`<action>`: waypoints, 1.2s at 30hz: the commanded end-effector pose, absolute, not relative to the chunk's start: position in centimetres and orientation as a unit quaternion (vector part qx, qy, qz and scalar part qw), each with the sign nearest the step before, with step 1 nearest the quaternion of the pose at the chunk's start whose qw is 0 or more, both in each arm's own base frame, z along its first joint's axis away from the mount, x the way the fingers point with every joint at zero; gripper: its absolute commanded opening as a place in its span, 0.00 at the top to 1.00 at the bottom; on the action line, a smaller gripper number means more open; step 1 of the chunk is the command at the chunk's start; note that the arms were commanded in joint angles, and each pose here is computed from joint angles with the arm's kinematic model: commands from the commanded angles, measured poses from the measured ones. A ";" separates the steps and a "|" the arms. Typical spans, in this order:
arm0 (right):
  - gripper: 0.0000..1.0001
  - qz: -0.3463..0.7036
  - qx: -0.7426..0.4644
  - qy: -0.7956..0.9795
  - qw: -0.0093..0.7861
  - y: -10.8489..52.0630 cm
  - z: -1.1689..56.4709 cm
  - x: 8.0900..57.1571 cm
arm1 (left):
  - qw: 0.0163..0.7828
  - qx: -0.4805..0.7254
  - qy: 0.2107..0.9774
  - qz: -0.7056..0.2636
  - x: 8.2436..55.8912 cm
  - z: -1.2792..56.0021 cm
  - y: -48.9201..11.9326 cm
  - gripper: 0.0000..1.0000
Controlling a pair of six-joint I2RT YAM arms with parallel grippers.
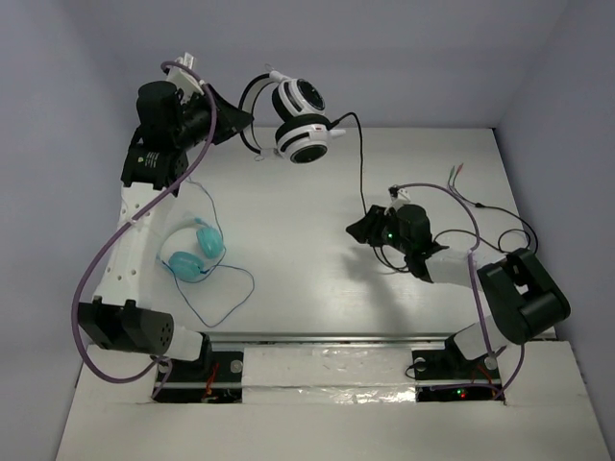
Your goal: Wrap the headphones
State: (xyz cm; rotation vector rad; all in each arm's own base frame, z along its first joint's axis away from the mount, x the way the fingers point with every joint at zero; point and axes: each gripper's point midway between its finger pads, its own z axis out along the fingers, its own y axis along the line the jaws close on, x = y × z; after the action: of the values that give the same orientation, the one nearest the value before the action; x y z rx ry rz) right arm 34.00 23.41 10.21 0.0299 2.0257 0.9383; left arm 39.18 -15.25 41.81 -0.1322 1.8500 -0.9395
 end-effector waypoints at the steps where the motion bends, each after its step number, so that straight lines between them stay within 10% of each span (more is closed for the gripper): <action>1: 0.60 0.413 0.025 0.787 0.459 23.8 12.8 33.9 | 0.549 -0.070 0.719 -0.421 40.1 45.2 -14.7 1.00; 10: 1.00 0.308 0.013 0.865 0.396 24.6 9.9 31.3 | 0.515 -0.190 0.706 -0.447 41.5 37.0 -12.4 1.00; 27: 1.00 0.239 -0.212 0.877 0.359 33.3 16.6 21.1 | 0.540 -0.312 0.733 -0.272 42.6 25.1 -11.4 1.00; 36: 1.00 0.210 -0.275 0.848 0.403 31.1 24.3 20.4 | 0.524 -0.179 0.804 -0.216 40.1 22.1 -17.1 1.00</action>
State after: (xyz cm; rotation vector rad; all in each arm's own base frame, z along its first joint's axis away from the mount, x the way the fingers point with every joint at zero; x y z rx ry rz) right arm 20.31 32.55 21.11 -0.6352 2.2152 0.5992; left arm 39.00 -15.79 17.91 -0.5406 2.0270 -0.4792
